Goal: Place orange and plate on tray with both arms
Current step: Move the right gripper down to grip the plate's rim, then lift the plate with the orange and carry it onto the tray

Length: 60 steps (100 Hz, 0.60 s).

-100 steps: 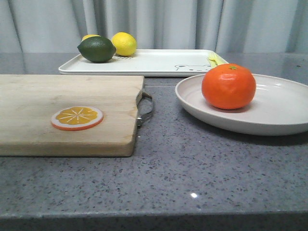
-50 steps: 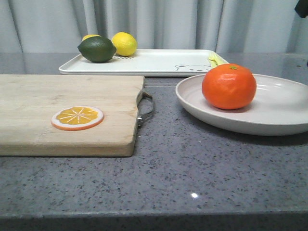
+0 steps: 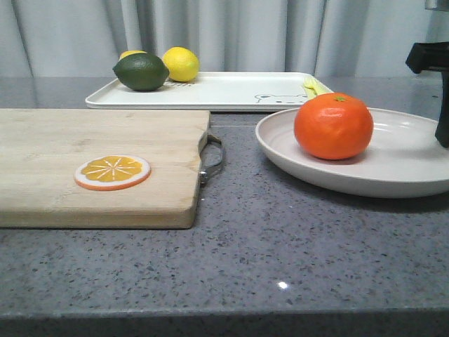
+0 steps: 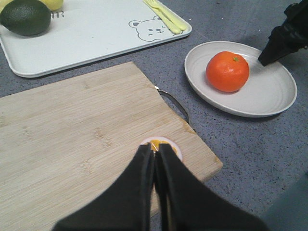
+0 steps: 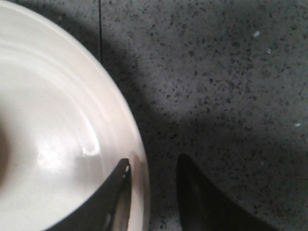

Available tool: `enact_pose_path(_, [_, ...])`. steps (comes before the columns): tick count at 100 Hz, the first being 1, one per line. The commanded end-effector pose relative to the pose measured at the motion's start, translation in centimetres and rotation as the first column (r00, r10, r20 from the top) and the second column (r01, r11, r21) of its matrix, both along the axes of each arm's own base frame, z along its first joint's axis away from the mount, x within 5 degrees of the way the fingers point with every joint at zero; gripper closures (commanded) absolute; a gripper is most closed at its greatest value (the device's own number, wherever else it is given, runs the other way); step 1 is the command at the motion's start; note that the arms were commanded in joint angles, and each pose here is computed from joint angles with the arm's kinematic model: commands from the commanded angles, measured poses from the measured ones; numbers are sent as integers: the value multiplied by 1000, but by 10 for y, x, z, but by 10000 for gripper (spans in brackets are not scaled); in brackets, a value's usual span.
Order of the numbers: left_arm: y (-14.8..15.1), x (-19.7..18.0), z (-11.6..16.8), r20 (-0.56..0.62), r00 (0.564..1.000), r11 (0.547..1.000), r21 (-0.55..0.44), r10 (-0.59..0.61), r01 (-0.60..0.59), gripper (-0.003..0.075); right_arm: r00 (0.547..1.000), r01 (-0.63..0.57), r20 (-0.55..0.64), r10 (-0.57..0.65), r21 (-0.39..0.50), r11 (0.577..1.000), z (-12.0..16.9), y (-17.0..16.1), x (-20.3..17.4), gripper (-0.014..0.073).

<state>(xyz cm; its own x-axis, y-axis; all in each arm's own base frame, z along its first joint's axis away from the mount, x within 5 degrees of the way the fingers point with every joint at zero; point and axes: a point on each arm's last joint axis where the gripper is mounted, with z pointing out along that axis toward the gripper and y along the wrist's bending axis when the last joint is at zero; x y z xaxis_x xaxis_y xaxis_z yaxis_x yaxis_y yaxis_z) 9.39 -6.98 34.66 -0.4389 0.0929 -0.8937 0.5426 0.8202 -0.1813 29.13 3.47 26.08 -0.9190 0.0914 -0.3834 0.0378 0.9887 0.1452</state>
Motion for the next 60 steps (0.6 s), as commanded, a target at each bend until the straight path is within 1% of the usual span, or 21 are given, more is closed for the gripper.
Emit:
enact_pose_path(1, [-1, 2, 15, 73, 997, 997, -74, 18, -13, 739, 996, -1, 94, -1, 12, 1000, 19, 0, 3, 466])
enact_pose_path(11, [-1, 2, 15, 70, 997, 997, -78, 17, -12, 739, 996, 0, 94, -1, 13, 1000, 19, 0, 3, 610])
enact_pose_path(17, [-1, 2, 15, 71, 997, 997, -77, 17, -12, 739, 996, 1, 93, -2, 16, 1000, 19, 0, 3, 670])
enact_pose_path(23, [-1, 2, 15, 70, 997, 997, -78, 17, -12, 739, 995, 2, 95, -4, 20, 1000, 19, 0, 3, 655])
enact_pose_path(40, [-1, 2, 15, 69, 997, 997, -80, 17, -11, 739, 995, 5, 104, -7, 25, 1000, 20, 1, 4, 655])
enact_pose_path(60, [-1, 2, 15, 64, 998, 996, -87, 16, -10, 739, 990, 61, 119, -71, 90, 994, 26, -9, 7, 655])
